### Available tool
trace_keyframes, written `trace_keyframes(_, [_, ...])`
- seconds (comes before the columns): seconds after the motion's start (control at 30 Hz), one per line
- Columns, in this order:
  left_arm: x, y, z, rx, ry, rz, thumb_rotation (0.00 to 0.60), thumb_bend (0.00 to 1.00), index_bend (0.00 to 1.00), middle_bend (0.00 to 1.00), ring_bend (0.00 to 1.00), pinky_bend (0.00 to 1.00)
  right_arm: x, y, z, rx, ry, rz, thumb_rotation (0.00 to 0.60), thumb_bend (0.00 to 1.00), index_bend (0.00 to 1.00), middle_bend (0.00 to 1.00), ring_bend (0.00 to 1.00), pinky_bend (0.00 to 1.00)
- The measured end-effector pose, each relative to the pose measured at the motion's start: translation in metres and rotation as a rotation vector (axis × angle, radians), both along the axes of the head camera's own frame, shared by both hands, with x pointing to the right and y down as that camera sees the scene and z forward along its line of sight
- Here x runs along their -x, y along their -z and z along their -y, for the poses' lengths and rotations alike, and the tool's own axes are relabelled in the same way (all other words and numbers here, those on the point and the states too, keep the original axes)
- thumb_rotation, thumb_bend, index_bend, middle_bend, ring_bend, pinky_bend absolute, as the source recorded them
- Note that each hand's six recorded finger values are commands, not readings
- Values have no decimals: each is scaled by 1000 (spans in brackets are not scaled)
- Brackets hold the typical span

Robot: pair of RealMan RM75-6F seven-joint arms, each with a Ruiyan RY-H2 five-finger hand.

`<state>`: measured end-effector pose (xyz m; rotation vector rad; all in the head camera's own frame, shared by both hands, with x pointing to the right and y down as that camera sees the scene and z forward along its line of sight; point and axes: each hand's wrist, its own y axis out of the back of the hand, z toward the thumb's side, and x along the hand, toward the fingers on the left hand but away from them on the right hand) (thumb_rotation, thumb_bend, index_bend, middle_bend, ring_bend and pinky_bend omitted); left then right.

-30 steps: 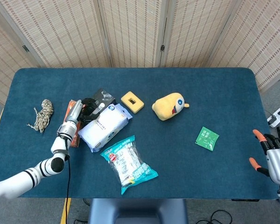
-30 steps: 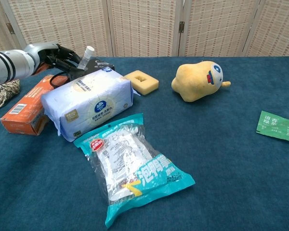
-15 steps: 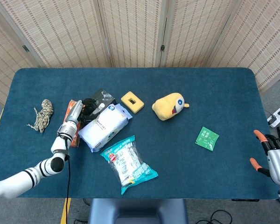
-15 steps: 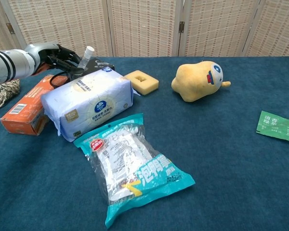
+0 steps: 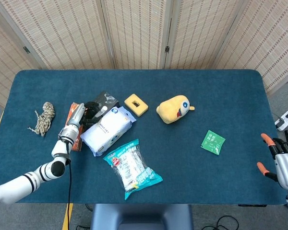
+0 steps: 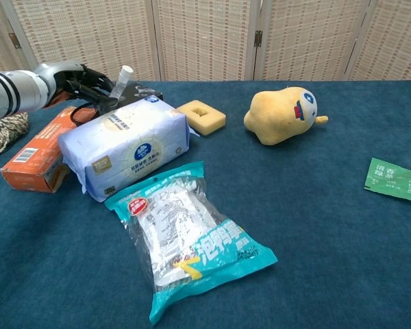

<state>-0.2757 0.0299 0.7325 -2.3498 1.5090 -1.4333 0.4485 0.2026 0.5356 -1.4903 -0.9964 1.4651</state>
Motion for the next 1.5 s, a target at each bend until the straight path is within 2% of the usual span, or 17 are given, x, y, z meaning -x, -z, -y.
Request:
trace_keyframes(0.27, [0,1,0,6,-15,4,600,463,530,286,198,138,0,0,-1,-2,-1,2,600,176,138,266,171,227])
trace_keyframes(0.43, [1,2,1,-4,-9,3,600,477,578,302,204,138,0,1,-1,-4,0,4,600,176,140,266,172,227])
trace_keyframes(0.73, [12,20,8,-45,59,-62,600,484,619,343,217,138,1,3,-1,-12,3,11,600,176,144,267,171,227])
trace_keyframes(0.93, [26,48,15,-80,178,-206,600,484,620,351,218,139,3,3,-3,-14,7,18,600,176,144,266,171,227])
trace_keyframes(1.13, [44,84,18,-104,316,-414,600,483,608,353,221,162,4,2,-4,-14,8,26,600,176,147,267,171,227])
trace_keyframes(1.27, [53,106,12,-77,390,-573,600,483,606,360,239,183,4,-1,-4,-7,7,30,600,176,147,267,171,227])
trace_keyframes(1.4, [62,124,1,-58,391,-654,600,482,605,377,276,205,6,-1,-3,-9,14,38,600,176,147,267,171,227])
trace_keyframes(1.5, [67,133,-7,-78,307,-615,600,482,605,384,275,205,6,0,-3,-13,15,40,600,176,148,267,171,227])
